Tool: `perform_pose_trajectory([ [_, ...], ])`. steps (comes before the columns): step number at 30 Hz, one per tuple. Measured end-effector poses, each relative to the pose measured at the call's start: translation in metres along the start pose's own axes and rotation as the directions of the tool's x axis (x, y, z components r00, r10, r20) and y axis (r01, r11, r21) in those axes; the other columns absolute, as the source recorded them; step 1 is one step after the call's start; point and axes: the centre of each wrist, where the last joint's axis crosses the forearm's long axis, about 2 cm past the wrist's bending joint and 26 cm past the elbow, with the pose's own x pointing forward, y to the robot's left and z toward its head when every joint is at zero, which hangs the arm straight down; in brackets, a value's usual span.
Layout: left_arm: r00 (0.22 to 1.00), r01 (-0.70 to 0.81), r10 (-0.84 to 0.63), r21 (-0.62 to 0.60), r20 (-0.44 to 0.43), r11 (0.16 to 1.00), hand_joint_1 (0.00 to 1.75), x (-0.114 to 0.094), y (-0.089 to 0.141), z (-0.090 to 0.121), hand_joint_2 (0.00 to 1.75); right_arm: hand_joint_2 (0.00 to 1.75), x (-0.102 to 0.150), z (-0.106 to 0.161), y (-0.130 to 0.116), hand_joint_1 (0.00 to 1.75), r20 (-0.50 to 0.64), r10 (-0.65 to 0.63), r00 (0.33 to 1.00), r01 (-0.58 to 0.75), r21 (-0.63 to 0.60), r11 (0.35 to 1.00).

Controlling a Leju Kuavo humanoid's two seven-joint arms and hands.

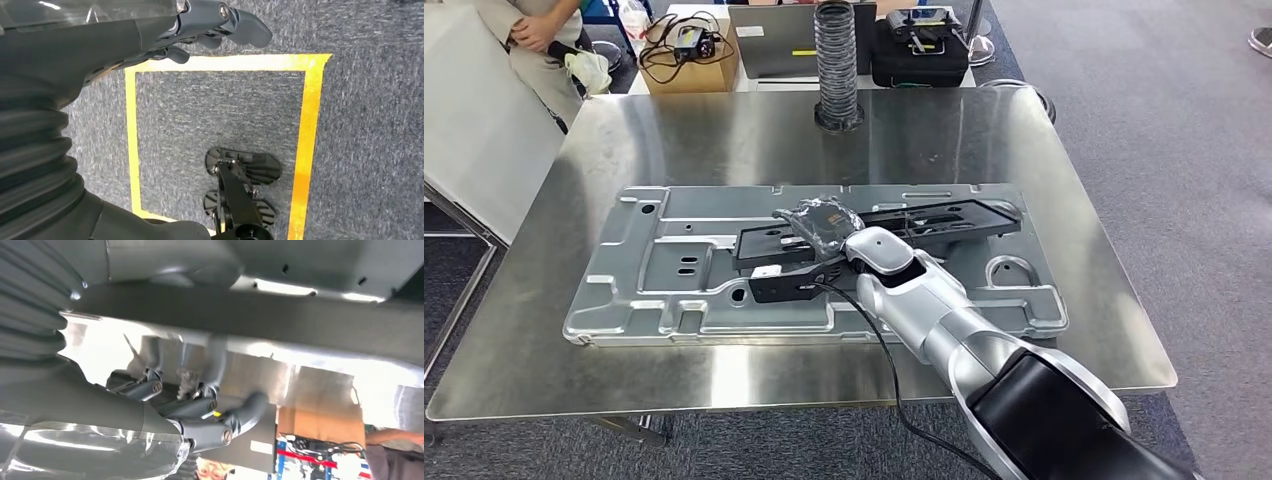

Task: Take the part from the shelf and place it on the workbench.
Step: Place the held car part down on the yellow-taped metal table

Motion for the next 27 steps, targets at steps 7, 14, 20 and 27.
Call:
perform_pose_trajectory([
  [7, 1.0, 0.019, -0.019, -0.016, 0.008, 1.0, 0.0, 0.007, -0.005, -0.003, 0.0, 0.0, 0.014, -0.001, 0.012, 0.0, 0.024, -0.066, 0.998, 0.066, 0.009, 0.998],
  [14, 1.0, 0.02, -0.02, -0.018, -0.005, 1.0, 0.0, 0.01, -0.007, -0.004, 0.0, 0.0, 0.018, -0.002, 0.009, 0.0, 0.166, -0.416, 0.894, 0.439, -0.135, 0.888],
  [20, 1.0, -0.013, 0.013, -0.017, 0.009, 1.0, 0.0, 0.008, -0.007, -0.003, 0.0, 0.0, 0.011, 0.0, -0.037, 0.0, 0.477, -0.656, 0.584, 0.805, -0.446, 0.392],
  [27, 0.997, -0.071, 0.071, 0.014, 0.005, 0.997, 0.0, -0.004, -0.003, 0.003, 0.0, 0.0, -0.02, 0.086, -0.076, 0.0, 0.346, -0.345, 0.873, 0.406, -0.906, 0.119],
])
